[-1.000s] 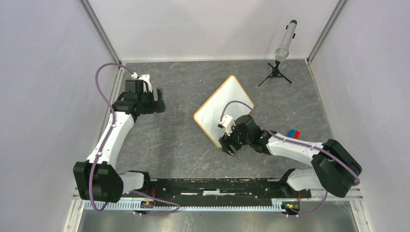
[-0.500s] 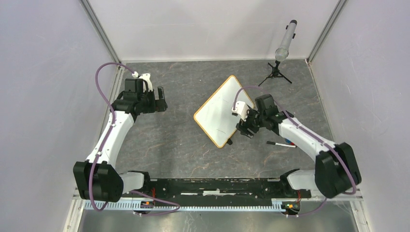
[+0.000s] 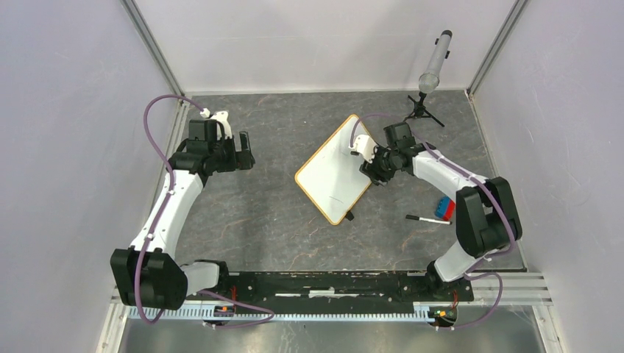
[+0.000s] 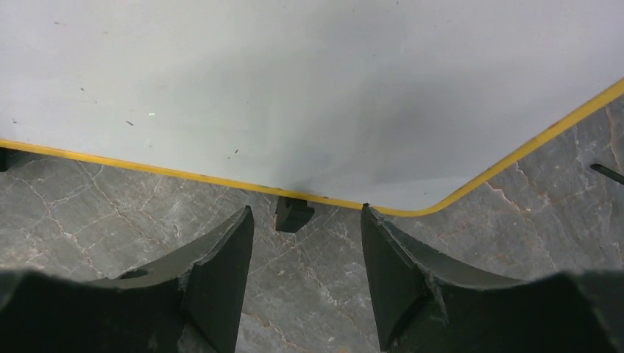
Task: Write a sentence on the whiteboard
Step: Move the whiteboard to the center of the board.
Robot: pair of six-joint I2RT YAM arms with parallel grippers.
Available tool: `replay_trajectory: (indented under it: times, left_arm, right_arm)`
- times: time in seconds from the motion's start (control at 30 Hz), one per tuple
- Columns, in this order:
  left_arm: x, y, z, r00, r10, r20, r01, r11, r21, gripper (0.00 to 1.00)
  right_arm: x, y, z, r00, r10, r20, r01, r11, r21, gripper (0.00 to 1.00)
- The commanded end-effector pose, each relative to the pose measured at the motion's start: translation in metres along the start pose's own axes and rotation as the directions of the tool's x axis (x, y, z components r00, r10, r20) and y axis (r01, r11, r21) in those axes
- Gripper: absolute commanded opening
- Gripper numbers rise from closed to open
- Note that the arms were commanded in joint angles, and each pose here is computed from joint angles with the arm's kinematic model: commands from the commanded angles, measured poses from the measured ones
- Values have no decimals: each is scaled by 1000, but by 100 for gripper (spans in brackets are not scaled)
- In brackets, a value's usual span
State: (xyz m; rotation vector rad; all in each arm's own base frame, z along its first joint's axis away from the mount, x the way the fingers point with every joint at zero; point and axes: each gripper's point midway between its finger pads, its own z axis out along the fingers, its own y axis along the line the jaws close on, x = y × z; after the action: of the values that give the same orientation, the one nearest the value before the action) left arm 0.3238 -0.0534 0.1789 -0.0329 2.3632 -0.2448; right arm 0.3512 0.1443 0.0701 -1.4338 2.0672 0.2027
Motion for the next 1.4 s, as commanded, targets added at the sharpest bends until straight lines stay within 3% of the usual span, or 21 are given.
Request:
replay_trajectory:
  times: [0.0,0.23,0.33,0.67,0.9,1.07,1.2,1.37]
  left_arm:
    - [-19,-4,-11,998,-3,64,2,1000,8,100]
    - [-20,-4,-13,998,-4,70,4,1000,5,100]
    - [-19,-3,-12,998,-7,66,8,1000,-1,100]
    - [-22,2,-10,997,-21,70,23,999,-32,100]
    - [-26,10,-6,995,-63,76,69,994,-87,100]
    - [-27,12,-6,994,-75,82,83,992,-97,100]
    - [-29,15,-7,993,-76,91,87,989,-119,100]
    - [-31,16,-9,992,-77,98,89,989,-122,100]
  right_arm:
    - [-5,-5,7,1000,-12,0,12,1000,-17,61]
    - [12,7,18,1000,-8,-24,7,999,-46,53]
    - [17,10,21,1000,1,-30,-2,999,-50,44]
    - [31,41,15,995,102,-12,-102,992,-68,1]
    - [38,78,7,946,324,34,-322,946,-39,0]
    - [29,105,3,932,360,53,-360,933,3,0]
    - [32,134,6,925,378,22,-378,926,-22,0]
    - [42,160,7,866,498,-49,-500,866,-14,0]
